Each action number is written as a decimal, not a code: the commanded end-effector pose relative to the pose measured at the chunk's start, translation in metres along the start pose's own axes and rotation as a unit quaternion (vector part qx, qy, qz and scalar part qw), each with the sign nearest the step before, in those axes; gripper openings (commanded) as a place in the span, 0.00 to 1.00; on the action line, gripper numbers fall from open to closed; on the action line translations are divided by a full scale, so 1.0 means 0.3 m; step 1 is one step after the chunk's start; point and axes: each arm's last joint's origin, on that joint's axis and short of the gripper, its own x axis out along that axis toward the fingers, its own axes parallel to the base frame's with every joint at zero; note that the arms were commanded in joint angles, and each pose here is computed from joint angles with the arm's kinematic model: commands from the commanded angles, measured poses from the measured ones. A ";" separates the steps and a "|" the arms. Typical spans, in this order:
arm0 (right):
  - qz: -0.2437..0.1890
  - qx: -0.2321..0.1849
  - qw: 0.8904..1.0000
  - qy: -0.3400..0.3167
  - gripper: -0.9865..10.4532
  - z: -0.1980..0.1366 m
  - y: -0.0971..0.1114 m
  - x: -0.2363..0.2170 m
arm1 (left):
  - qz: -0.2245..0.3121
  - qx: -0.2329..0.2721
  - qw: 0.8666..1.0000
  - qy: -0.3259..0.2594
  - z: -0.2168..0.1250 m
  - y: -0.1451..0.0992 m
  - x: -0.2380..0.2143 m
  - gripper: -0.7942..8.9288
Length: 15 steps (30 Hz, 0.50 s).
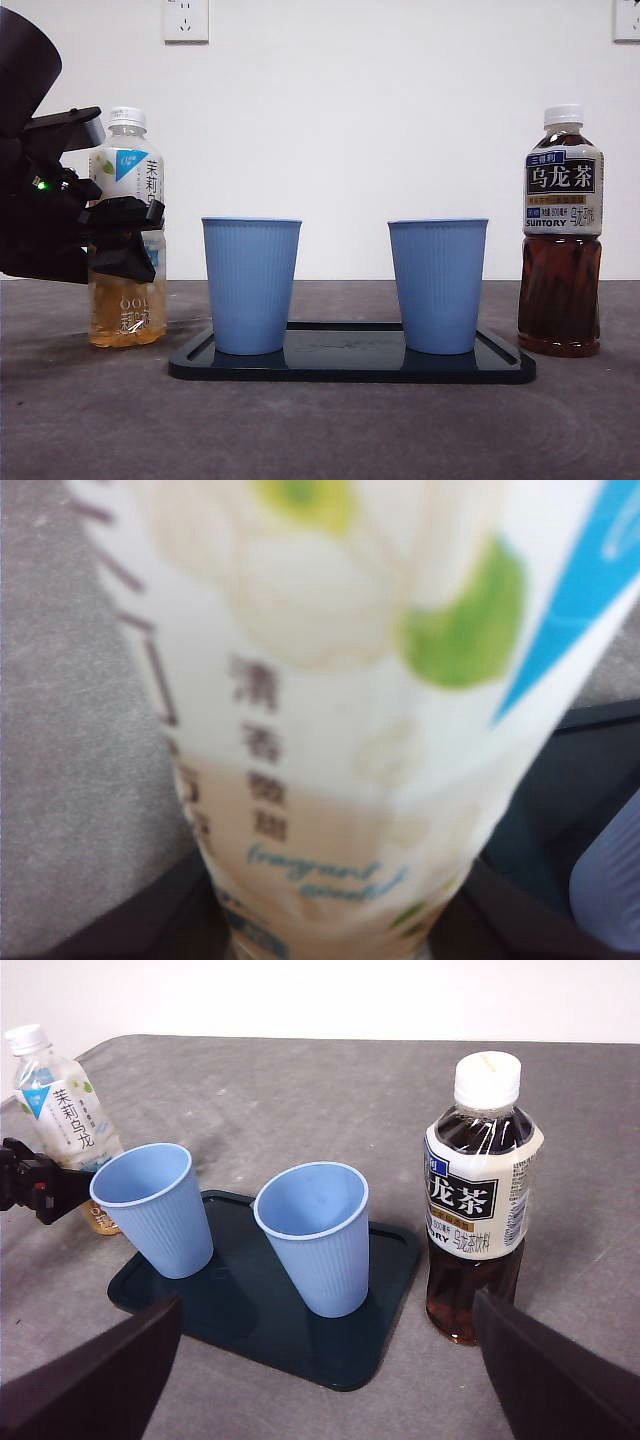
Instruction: Pour the drink into the cup
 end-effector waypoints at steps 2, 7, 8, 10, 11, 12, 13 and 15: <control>0.005 -0.005 1.000 -0.011 0.49 0.016 0.005 -0.008 | -0.003 -0.007 1.000 -0.007 0.015 -0.005 0.007 0.53; 0.005 -0.005 1.000 -0.011 0.49 0.016 0.005 -0.008 | -0.003 -0.006 1.000 -0.006 0.035 -0.005 -0.027 0.57; 0.005 -0.005 1.000 -0.011 0.49 0.016 0.005 -0.008 | -0.003 -0.006 1.000 -0.007 0.042 -0.005 -0.038 0.60; 0.005 -0.005 1.000 -0.011 0.49 0.016 0.005 -0.008 | -0.002 -0.006 1.000 0.000 0.052 -0.005 -0.066 0.60; 0.004 -0.003 1.000 -0.011 0.49 0.016 0.005 -0.008 | -0.001 -0.006 1.000 0.007 0.056 -0.004 -0.085 0.60; 0.004 -0.003 1.000 -0.011 0.49 0.016 0.005 -0.008 | -0.001 -0.006 1.000 0.014 0.059 -0.003 -0.102 0.60; 0.002 -0.003 1.000 -0.011 0.49 0.016 0.004 -0.008 | 0.000 -0.006 1.000 0.018 0.067 -0.003 -0.128 0.60; -0.006 -0.001 1.000 -0.012 0.49 0.016 0.003 -0.007 | 0.000 -0.013 1.000 0.016 0.079 -0.002 -0.161 0.60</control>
